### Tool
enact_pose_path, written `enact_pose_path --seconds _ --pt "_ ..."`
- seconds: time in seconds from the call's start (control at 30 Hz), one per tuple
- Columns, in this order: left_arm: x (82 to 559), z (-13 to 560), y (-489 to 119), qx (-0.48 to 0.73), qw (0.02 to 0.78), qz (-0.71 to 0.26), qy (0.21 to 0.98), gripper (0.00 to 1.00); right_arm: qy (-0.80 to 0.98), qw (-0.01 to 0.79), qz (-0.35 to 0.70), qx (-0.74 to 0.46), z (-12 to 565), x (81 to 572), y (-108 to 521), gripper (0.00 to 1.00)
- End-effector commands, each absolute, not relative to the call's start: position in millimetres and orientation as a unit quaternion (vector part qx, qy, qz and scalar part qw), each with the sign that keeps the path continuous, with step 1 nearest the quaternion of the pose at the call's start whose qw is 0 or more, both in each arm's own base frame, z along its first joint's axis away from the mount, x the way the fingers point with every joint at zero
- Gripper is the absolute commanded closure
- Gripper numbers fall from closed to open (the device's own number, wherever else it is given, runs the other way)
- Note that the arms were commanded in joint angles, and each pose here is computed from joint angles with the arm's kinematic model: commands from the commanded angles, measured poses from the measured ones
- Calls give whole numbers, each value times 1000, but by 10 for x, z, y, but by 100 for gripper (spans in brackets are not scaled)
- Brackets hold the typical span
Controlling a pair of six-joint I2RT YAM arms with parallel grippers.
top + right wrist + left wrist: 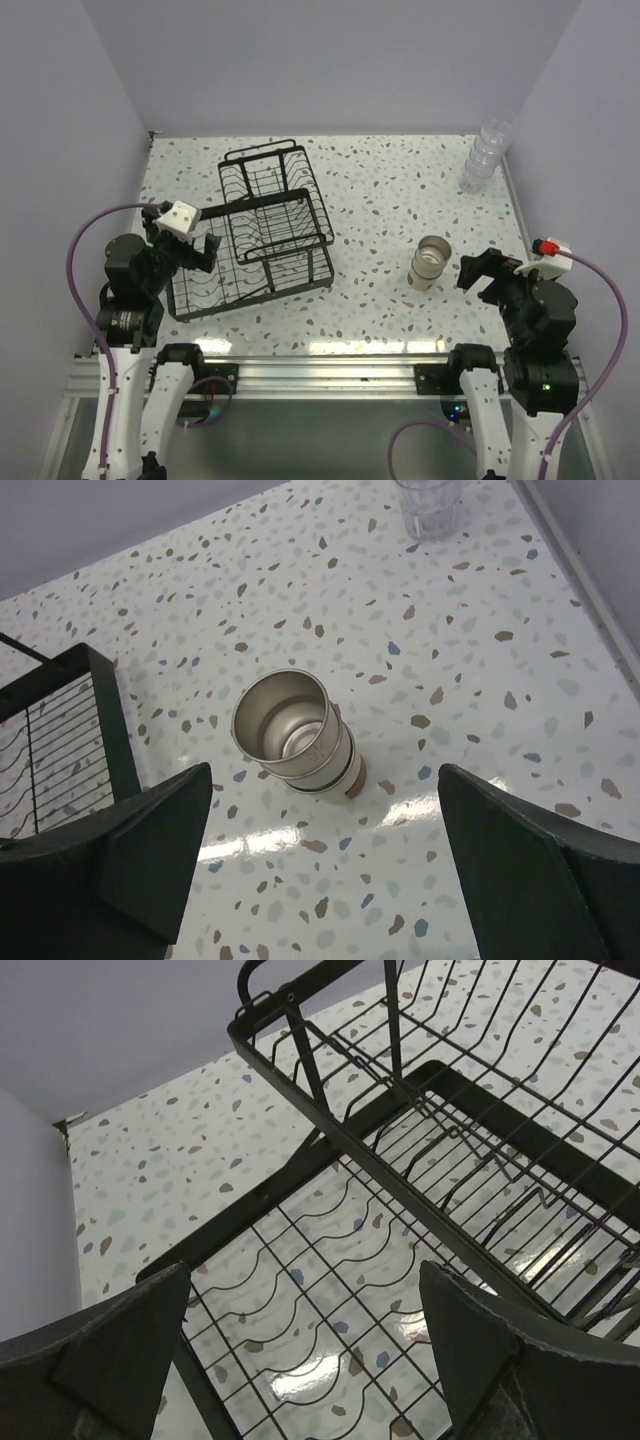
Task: Unload the cups from the dish rack
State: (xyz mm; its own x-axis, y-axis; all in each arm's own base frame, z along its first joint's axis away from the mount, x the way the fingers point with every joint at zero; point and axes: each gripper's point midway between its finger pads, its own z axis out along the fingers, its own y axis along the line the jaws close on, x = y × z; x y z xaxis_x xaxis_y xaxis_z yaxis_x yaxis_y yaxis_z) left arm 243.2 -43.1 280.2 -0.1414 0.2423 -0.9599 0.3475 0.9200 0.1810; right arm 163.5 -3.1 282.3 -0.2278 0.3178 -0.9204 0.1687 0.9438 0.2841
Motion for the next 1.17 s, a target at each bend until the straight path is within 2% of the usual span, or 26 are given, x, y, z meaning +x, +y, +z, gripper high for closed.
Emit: enact_pose_path --seconds 0.0,0.13,0.4,1.13 --pt "2389 2850 -309 192 650 1 735 0 792 577 82 182 2640 1619 13 2" --pt "2336 2838 -246 182 666 20 723 0 780 586 97 195 2622 1489 46 2" --pt "2375 2626 -265 153 674 -7 722 0 770 600 83 199 2640 1348 -11 2" --pt "2343 2621 -254 152 687 -4 711 0 770 596 74 216 2590 1342 -65 2"
